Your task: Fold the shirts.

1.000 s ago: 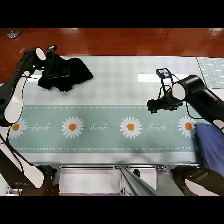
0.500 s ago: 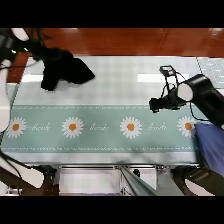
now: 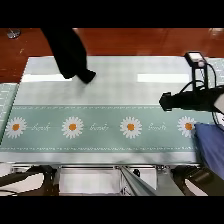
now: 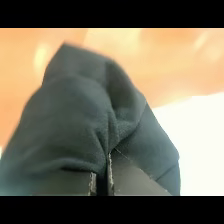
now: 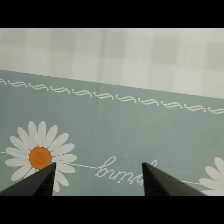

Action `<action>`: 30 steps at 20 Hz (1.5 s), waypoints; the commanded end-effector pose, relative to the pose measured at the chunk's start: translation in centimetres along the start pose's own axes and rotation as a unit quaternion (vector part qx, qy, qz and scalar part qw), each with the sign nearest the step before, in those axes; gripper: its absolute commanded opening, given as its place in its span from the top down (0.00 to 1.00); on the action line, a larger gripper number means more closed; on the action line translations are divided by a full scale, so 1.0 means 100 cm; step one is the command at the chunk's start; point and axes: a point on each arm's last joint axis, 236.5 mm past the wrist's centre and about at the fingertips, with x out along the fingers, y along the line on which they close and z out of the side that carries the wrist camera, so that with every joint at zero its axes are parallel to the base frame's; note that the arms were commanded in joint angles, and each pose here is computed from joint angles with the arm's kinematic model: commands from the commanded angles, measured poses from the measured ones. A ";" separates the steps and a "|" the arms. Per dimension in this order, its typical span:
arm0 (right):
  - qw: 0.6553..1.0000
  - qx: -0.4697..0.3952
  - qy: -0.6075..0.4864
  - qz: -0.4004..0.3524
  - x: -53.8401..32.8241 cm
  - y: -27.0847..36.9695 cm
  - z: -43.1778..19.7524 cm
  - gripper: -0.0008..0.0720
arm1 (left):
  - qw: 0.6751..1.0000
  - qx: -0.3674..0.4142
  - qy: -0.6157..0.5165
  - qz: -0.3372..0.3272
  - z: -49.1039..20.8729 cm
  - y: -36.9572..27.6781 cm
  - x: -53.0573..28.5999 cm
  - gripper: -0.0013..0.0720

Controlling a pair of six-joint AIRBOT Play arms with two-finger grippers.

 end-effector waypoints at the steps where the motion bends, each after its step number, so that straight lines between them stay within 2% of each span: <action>1: 0.999 0.006 -0.028 0.026 -0.022 0.008 0.002 0.14 | 0.994 0.036 -0.078 -0.071 0.047 -0.081 -0.046 0.95; 7: 0.999 0.007 -0.038 0.032 -0.024 0.010 0.006 0.14 | 0.973 0.041 -0.046 -0.225 0.008 -0.222 -0.041 0.95; 11: 0.999 0.008 -0.039 0.035 -0.024 0.012 0.006 0.14 | 0.960 0.028 -0.018 -0.279 -0.018 -0.270 -0.041 0.95; 14: 0.999 0.008 -0.028 0.033 -0.023 0.011 0.001 0.14 | 0.952 0.042 0.051 -0.299 -0.067 -0.286 -0.034 0.95; 17: 0.999 0.004 -0.017 0.028 -0.023 0.009 -0.004 0.14 | 0.950 0.013 0.158 -0.270 -0.156 -0.261 -0.010 0.95; 19: 0.999 0.004 -0.017 0.029 -0.023 0.009 -0.004 0.14 | 0.950 -0.015 0.232 -0.207 -0.233 -0.218 0.008 0.95; 24: 1.000 0.004 -0.016 0.027 -0.019 0.009 -0.003 0.14 | 0.910 -0.100 0.393 -0.092 -0.429 -0.135 0.017 0.94; 25: 0.999 0.010 -0.010 0.033 -0.016 0.012 -0.004 0.14 | 0.899 -0.124 0.415 -0.070 -0.450 -0.122 0.013 0.79; 26: 0.998 0.019 -0.001 0.056 -0.013 0.024 -0.005 0.12 | 0.885 -0.148 0.438 -0.052 -0.465 -0.113 0.008 0.24; 27: 0.997 0.006 0.002 0.078 -0.008 0.035 -0.004 0.12 | 0.876 -0.149 0.455 -0.051 -0.468 -0.106 0.003 0.02; 28: 0.997 -0.002 0.001 0.081 -0.003 0.037 0.000 0.12 | 0.870 -0.147 0.468 -0.056 -0.461 -0.098 -0.002 0.02; 30: 0.998 0.029 0.013 0.048 0.008 0.001 0.005 0.12 | 0.860 -0.166 0.480 -0.049 -0.430 -0.072 -0.018 0.02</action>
